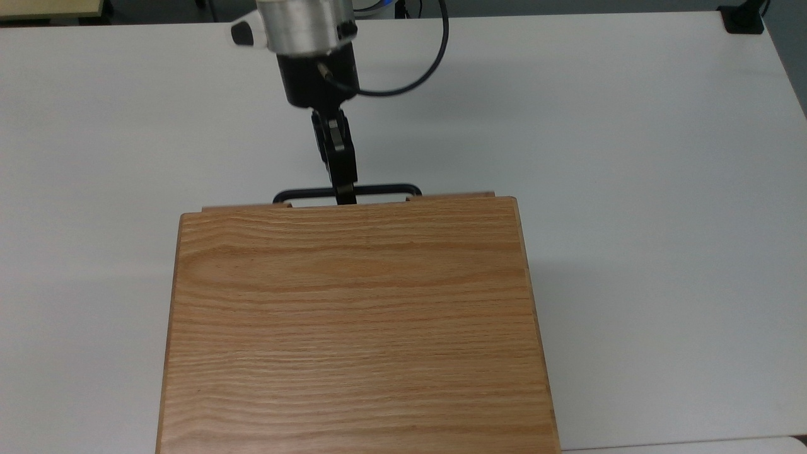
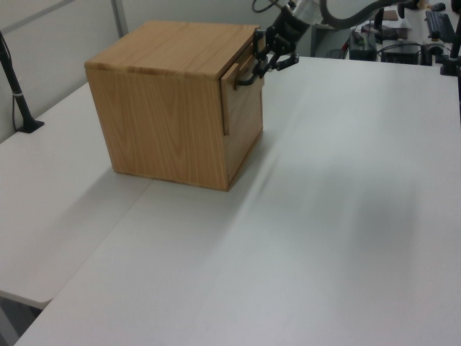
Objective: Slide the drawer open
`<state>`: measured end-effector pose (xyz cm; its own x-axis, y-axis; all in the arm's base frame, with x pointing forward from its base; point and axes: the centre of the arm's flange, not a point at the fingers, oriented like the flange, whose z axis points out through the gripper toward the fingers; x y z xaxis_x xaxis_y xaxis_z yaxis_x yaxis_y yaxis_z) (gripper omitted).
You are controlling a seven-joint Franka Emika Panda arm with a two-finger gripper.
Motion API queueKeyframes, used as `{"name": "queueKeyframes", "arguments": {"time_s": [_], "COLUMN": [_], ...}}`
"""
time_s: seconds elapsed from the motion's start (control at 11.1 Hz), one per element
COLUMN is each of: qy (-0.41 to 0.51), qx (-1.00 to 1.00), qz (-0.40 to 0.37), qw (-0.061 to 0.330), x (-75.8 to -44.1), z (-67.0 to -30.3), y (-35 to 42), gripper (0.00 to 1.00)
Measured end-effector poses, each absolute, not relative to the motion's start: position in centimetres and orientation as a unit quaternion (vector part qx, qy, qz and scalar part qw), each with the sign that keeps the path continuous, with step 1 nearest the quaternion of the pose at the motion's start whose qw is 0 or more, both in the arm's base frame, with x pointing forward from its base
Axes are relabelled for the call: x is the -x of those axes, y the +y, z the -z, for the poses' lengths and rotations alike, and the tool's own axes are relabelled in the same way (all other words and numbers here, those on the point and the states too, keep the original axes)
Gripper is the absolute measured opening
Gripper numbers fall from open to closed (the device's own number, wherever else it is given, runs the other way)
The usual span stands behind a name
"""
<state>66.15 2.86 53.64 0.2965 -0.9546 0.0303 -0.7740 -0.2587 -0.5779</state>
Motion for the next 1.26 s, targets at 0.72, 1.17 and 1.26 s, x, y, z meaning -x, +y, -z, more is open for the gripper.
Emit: {"name": "queueKeyframes", "arguments": {"time_s": [0.72, 1.17, 1.26], "qy": [0.562, 0.544, 0.541], "qx": [0.779, 0.811, 0.814], "qz": [0.154, 0.085, 0.073], "qw": [0.23, 0.2, 0.196], "x": [-54.9, -49.4, -48.6], "z": [-53.9, -55.1, -55.2], "y": [1.2, -0.4, -0.6], "gripper": [0.17, 0.17, 0.17]}}
